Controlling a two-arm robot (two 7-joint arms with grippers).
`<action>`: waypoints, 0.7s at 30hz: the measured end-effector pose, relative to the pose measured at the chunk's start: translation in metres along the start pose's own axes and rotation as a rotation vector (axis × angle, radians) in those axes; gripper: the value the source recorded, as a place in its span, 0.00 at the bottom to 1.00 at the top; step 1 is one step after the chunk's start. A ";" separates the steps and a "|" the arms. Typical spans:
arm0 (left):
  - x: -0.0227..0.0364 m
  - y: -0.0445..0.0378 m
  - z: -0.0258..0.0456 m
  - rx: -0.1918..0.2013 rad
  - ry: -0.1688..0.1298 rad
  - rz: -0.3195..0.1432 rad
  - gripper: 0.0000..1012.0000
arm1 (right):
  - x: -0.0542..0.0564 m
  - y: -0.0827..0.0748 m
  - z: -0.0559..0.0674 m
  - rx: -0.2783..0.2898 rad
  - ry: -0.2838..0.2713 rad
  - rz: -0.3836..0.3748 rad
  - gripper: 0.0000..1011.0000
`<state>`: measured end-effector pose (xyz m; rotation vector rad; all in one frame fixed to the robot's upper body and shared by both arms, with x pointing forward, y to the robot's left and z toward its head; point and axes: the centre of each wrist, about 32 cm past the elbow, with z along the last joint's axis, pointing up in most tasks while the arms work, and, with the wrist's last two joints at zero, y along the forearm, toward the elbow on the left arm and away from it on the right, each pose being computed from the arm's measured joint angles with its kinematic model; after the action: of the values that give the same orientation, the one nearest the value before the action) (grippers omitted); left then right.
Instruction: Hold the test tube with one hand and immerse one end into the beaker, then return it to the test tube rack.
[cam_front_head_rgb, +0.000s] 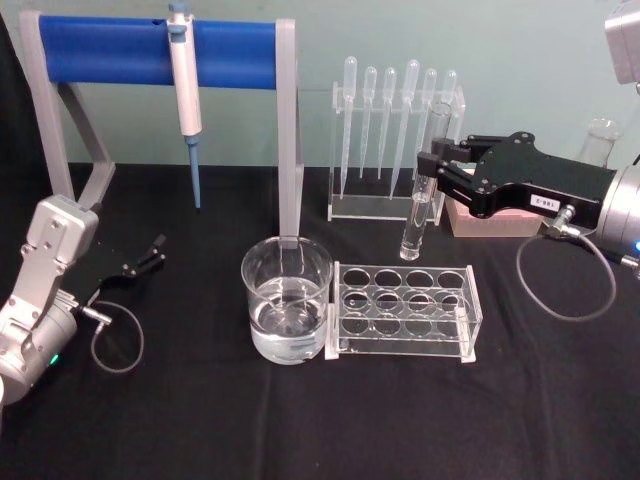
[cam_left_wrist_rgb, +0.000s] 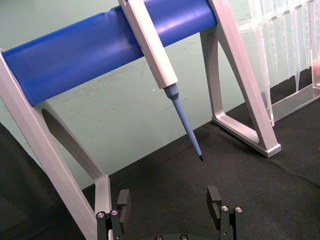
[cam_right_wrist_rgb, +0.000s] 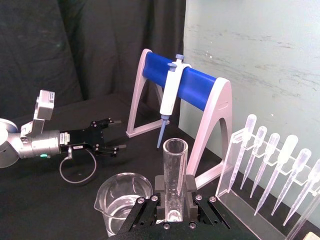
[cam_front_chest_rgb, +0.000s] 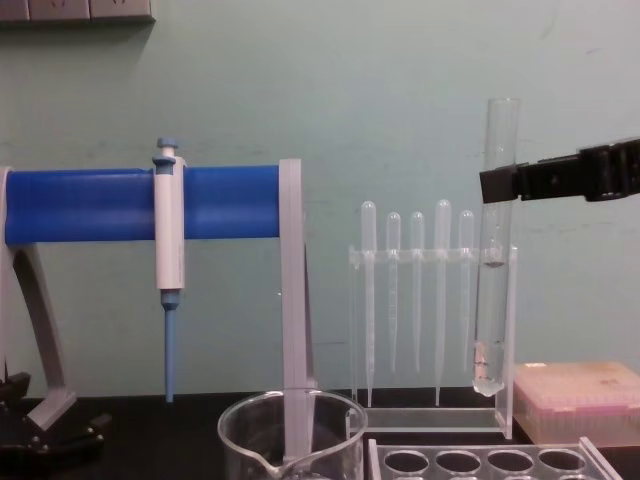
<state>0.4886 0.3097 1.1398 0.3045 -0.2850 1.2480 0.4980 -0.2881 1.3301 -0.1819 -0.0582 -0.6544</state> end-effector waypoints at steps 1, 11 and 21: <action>0.0000 0.0000 0.0000 0.000 0.000 0.000 0.99 | 0.000 0.000 0.000 0.000 0.000 0.000 0.24; 0.0000 0.0000 0.0000 0.000 0.000 0.000 0.99 | 0.000 0.000 0.000 0.000 0.000 0.000 0.24; 0.0000 0.0000 0.0000 0.000 0.000 0.000 0.99 | 0.000 0.000 0.000 0.000 0.000 0.000 0.24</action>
<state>0.4886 0.3097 1.1398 0.3045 -0.2850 1.2480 0.4980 -0.2881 1.3302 -0.1818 -0.0583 -0.6544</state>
